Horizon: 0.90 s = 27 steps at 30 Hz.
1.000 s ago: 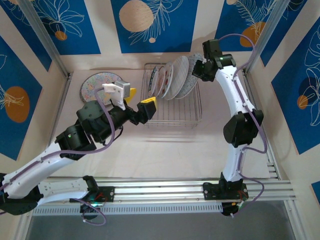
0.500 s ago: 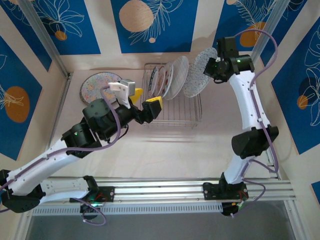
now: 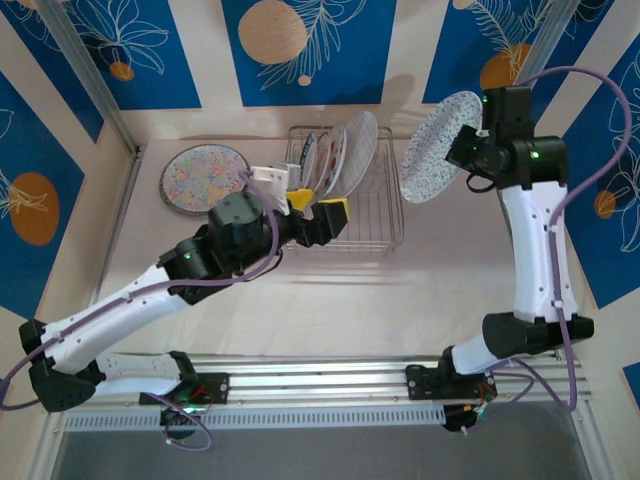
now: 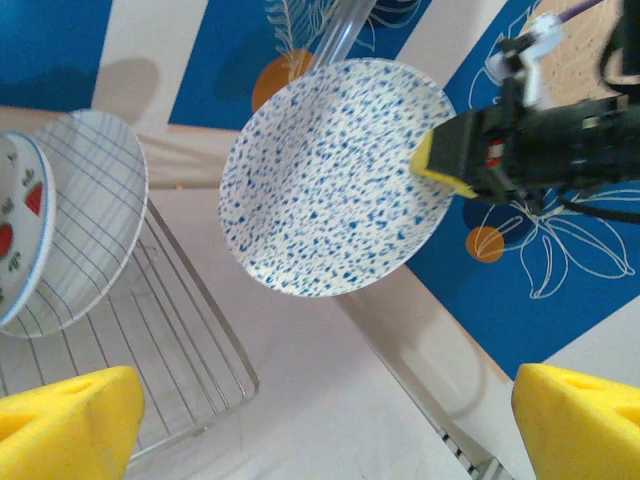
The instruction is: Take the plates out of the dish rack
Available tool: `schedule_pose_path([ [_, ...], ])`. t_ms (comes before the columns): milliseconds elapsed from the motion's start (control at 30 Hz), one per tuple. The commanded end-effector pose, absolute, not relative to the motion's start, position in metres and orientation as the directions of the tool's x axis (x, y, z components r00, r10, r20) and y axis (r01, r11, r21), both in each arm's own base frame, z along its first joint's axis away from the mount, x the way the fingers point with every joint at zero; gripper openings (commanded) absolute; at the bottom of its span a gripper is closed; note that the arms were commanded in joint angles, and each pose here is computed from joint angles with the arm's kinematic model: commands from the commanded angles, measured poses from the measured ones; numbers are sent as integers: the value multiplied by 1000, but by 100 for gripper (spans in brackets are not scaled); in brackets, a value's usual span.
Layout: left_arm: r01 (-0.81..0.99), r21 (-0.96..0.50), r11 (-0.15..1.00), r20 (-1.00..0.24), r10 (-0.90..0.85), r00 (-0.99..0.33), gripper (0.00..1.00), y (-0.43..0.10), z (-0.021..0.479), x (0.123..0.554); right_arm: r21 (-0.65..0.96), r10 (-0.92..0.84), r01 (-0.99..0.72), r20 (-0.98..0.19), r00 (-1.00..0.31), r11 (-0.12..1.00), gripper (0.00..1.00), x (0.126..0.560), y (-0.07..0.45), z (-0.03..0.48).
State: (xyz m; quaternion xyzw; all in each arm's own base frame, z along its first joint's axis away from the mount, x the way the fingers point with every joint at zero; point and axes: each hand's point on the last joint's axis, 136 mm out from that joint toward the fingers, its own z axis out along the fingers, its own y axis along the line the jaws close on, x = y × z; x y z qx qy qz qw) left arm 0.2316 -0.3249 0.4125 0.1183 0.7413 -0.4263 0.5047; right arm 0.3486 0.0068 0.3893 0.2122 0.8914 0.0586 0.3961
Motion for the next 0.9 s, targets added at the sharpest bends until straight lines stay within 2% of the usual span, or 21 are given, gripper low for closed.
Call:
schedule_pose_path([
  [0,605,-602,520,-793,-306,-527,94,-340,427,224,284,425,324,-714,-556,902,0,324,-2,409],
  [233,547,-701,458,-703,-314,-638,94,-367,405,227,326,452,317,-715,-534,891,0,284,-8,426],
  [467,432,-821,373,-553,-335,-763,93,-401,376,234,401,482,268,-694,-535,876,0,254,2,438],
  [733,279,-921,273,-362,-331,-871,91,-448,339,249,478,504,206,-661,-556,854,0,238,19,440],
  [867,239,-940,244,-313,-335,-889,89,-462,327,262,523,515,172,-633,-578,835,0,235,29,435],
])
